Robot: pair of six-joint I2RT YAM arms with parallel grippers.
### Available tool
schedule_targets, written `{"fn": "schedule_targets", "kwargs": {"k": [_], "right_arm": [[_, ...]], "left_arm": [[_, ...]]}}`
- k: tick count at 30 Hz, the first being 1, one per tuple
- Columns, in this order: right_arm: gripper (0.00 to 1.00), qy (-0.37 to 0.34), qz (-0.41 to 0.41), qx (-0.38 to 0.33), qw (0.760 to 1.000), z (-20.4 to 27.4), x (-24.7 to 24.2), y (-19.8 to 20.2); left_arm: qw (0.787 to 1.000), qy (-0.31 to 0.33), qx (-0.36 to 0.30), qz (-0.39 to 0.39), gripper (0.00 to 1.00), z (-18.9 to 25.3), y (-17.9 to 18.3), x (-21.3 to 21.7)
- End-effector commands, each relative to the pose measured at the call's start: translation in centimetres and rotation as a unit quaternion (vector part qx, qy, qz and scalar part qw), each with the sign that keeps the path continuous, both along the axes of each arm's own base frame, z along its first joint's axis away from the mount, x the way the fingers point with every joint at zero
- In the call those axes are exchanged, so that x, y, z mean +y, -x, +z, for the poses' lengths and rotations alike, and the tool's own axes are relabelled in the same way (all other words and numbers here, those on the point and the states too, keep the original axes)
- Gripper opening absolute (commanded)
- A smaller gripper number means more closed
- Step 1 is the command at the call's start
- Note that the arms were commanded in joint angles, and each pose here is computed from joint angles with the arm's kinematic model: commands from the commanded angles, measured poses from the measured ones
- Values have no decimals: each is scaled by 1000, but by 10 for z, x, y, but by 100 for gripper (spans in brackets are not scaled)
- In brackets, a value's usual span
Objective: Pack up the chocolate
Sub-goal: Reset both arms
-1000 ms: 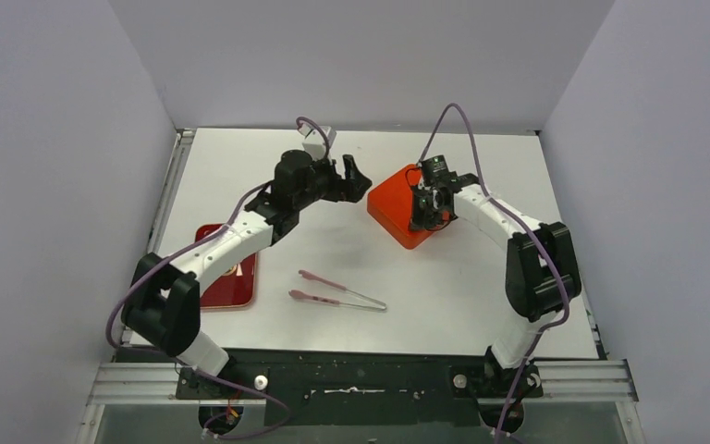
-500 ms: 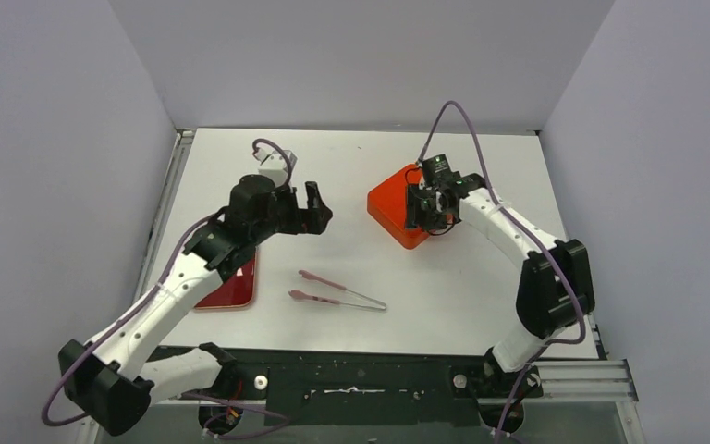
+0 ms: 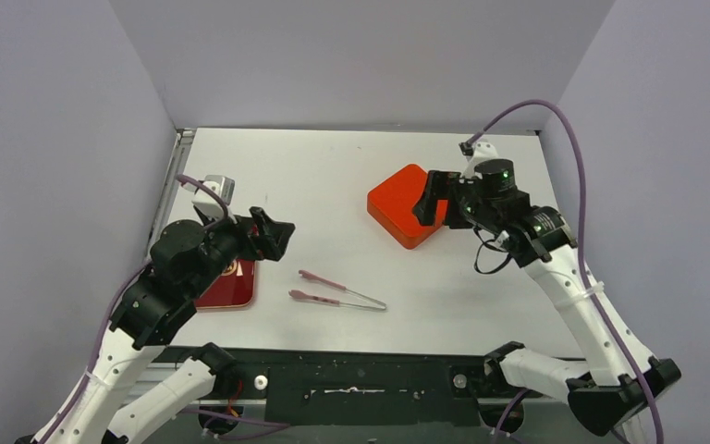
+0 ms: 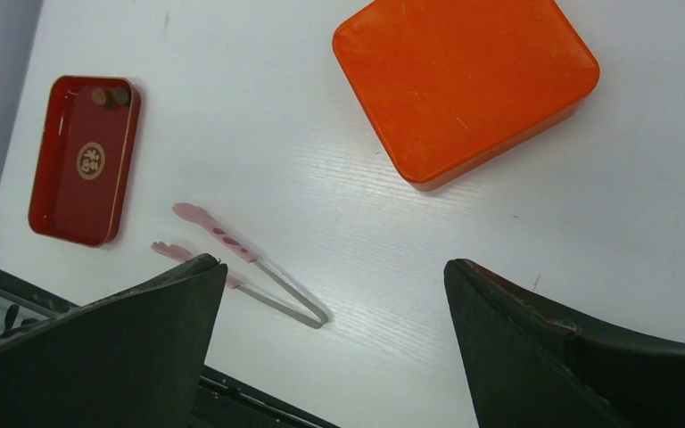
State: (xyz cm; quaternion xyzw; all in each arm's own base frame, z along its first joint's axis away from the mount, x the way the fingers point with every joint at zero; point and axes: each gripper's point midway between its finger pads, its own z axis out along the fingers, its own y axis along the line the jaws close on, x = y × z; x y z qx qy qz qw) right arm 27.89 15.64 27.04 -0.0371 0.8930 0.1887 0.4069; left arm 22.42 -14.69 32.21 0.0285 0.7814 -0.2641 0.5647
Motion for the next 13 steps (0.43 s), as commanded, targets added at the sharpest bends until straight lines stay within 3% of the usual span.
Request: {"fn": "schedule_targets", "kwargs": {"k": [1,13], "right_arm": [[100,-29,-13,-26,999,23,-6,17],[100,-45,-28,-52,997,25,-15,27]], "left_arm": [[1000,10,-1,-2,97,5,13,6],[1000,-6,-5,11,97,3,16,16]]}}
